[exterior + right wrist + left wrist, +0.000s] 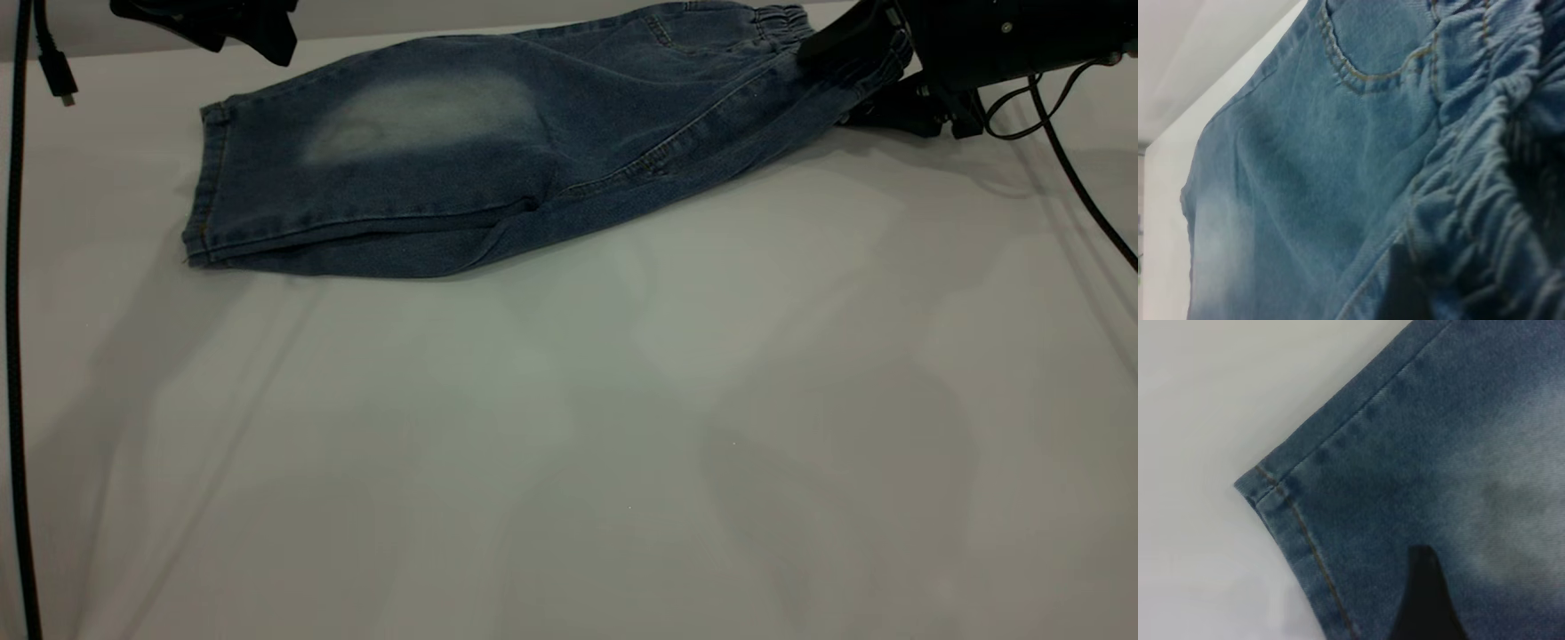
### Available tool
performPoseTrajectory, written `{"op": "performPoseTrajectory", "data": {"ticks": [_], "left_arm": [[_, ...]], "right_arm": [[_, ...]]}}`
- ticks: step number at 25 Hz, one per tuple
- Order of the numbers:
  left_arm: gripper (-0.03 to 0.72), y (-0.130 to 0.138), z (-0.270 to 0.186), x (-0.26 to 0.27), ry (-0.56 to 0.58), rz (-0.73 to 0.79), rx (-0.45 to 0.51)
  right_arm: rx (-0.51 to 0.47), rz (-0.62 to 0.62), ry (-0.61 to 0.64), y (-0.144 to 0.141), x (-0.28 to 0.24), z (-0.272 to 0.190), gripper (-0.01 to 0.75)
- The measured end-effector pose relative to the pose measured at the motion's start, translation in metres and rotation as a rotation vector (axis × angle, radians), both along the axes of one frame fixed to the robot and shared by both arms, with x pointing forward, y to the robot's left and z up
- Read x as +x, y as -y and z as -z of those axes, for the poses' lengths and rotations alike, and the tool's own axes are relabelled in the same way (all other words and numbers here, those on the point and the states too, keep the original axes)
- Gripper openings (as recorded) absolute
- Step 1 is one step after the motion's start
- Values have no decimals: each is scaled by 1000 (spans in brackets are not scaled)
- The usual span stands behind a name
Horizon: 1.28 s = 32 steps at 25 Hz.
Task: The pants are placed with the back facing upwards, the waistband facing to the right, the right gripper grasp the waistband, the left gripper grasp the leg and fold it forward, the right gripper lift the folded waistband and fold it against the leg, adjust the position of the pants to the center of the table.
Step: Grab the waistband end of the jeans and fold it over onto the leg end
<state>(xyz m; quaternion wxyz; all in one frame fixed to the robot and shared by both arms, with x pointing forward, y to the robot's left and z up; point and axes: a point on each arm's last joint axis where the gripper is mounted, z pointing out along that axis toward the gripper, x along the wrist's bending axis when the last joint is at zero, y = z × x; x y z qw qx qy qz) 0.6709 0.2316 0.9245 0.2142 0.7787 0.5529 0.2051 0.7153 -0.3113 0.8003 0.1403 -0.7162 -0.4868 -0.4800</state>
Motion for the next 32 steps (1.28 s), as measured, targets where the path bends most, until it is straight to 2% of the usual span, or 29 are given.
{"op": "performPoseTrajectory", "data": {"ticks": [2, 6, 7, 14, 25, 32], "left_arm": [[458, 3, -4, 2, 3, 9, 2], [458, 19, -19, 8, 4, 59, 12], [458, 24, -24, 8, 0, 81, 17], [458, 69, -48, 19, 3, 203, 33], [458, 126, 4, 56, -171, 299, 66], [458, 172, 37, 69, -149, 369, 67]], "right_arm": [[-3, -1, 6, 0, 0, -1, 352], [-29, -22, 37, 1, 1, -4, 113], [-31, -26, 42, 1, 1, -5, 90], [-45, -35, 40, 1, 0, -5, 90], [-174, -82, 98, 2, 3, -42, 90], [-179, -105, 105, -5, 3, -45, 90]]}}
